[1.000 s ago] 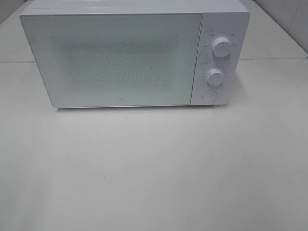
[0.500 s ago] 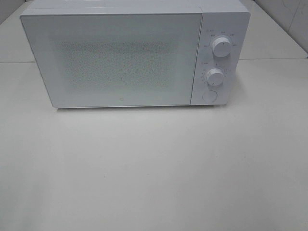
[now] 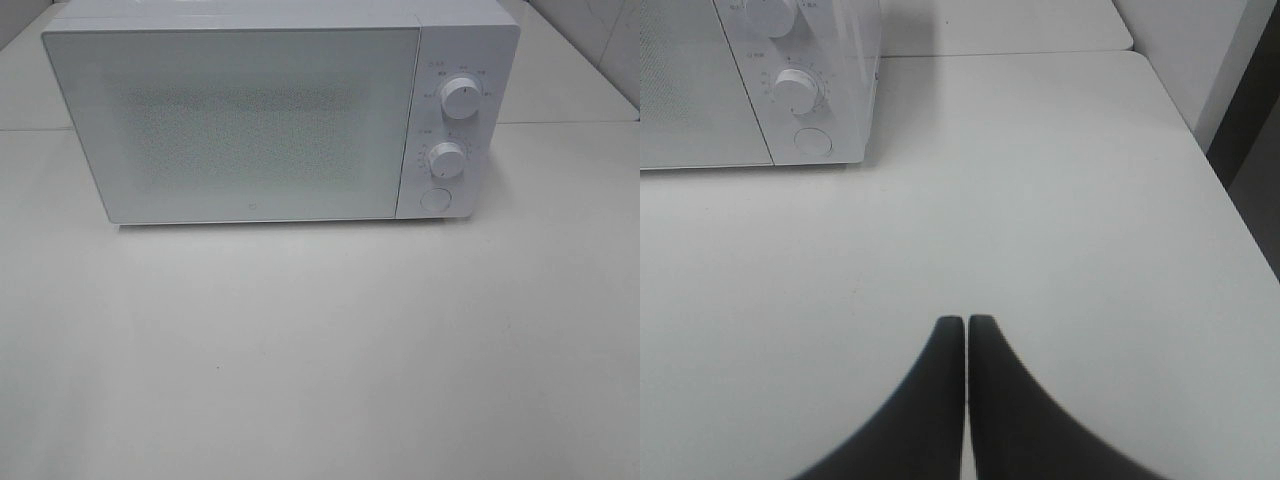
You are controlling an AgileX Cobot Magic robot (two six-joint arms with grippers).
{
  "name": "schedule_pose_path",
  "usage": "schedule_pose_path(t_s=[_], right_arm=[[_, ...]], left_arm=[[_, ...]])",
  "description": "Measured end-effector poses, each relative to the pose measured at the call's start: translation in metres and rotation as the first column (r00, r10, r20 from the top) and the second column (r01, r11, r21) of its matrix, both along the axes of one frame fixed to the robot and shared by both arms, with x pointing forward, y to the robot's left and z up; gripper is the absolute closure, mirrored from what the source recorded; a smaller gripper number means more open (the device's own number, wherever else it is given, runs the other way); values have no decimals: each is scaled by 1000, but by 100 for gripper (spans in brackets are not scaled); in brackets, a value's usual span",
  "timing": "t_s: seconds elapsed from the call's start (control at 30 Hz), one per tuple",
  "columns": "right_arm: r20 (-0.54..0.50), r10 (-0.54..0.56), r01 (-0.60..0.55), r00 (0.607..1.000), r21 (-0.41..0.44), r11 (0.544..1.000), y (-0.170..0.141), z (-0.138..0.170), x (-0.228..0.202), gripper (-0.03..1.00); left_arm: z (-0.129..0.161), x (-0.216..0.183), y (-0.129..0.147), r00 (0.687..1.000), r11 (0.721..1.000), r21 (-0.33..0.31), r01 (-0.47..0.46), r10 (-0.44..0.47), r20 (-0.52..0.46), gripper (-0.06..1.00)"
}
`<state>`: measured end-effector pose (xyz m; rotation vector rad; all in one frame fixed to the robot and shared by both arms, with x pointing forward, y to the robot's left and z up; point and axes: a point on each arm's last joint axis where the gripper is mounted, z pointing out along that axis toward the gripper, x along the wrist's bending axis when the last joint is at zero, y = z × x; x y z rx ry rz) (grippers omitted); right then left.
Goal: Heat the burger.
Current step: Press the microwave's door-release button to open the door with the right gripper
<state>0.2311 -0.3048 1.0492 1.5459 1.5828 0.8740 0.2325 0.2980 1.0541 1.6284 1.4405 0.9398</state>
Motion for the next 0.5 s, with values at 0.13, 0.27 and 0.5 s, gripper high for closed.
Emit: schedule_pose_path(t_s=[0.13,0.27,0.5], right_arm=[[0,0,0,1000,0,1000,0,0,0,94],[0,0,0,1000,0,1000,0,0,0,94],[26,2,-2,1000,0,1000,0,9,3,92]], left_arm=[[0,0,0,1000,1000,0,0,0,0,-5],[0,0,0,1000,1000,0,0,0,0,-5],[0,0,0,1000,1000,0,0,0,0,-5]])
